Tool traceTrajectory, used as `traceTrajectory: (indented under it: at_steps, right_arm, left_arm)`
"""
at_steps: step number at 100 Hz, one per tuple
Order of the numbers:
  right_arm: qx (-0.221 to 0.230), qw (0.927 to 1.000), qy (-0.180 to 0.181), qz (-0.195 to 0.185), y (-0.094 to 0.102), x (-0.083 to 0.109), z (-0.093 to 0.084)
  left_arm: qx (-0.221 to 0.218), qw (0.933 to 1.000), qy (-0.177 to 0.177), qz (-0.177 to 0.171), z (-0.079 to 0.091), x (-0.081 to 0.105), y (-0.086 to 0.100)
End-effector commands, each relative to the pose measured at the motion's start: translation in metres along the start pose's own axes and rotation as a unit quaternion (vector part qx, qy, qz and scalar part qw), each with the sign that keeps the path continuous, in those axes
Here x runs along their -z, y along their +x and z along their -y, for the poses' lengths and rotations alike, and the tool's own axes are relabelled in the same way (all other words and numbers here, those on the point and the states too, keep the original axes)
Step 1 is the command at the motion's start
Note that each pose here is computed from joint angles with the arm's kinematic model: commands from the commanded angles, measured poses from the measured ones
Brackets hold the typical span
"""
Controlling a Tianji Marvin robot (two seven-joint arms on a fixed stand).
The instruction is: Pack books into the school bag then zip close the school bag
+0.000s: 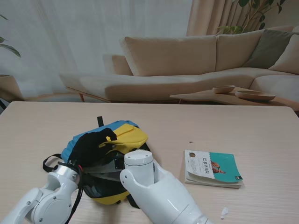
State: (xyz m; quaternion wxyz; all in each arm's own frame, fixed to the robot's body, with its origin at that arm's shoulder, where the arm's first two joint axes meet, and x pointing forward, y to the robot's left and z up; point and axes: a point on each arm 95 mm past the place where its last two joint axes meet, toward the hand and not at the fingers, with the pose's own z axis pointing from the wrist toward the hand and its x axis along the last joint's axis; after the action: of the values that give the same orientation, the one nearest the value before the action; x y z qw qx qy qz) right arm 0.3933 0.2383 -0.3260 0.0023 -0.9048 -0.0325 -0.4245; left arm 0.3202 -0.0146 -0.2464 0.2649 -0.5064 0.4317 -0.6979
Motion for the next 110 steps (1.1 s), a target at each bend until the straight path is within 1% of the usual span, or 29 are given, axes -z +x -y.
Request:
traceTrajectory:
  at_steps: [1,13,35,42,56,65,81,87,110]
  right_arm:
    - [-0.004,0.9999,0.011,-0.007,0.003,0.006,0.002]
    - [0.018,0.9996,0.008,-0.018,0.006,0.009,-0.004]
    - [0.045,0.9981,0.002,-0.041,0.009,0.013,-0.016]
    - [0.048,0.9977,0.000,-0.048,0.009,0.016,-0.019]
    - [0.045,0.9976,0.011,-0.052,0.010,0.021,-0.024]
    - [0.039,0.9978,0.013,-0.053,0.010,0.023,-0.023]
    - [0.046,0.9975,0.011,-0.053,0.010,0.024,-0.021]
    - [0.058,0.9969,0.005,-0.053,0.009,0.022,-0.020]
    - [0.076,0.9961,-0.015,-0.041,0.007,0.011,-0.007]
  left_arm:
    - [0.005,0.9999,-0.005,-0.007,0.001,0.000,0.006]
    - [0.005,1.0000,-0.004,-0.007,0.001,0.000,0.005]
    - [0.002,1.0000,-0.001,-0.007,0.002,0.000,0.005]
    - [-0.001,1.0000,0.000,-0.007,0.002,0.000,0.004]
    - [-0.005,1.0000,0.002,-0.005,0.003,-0.001,0.003]
    - [-0.006,1.0000,0.000,-0.003,0.003,-0.003,0.002]
    - [-0.008,1.0000,0.000,-0.004,0.004,-0.003,0.002]
    - [-0.010,0.9999,0.000,-0.005,0.004,-0.003,0.002]
    - [-0.011,0.9999,0.001,-0.006,0.004,-0.002,0.002]
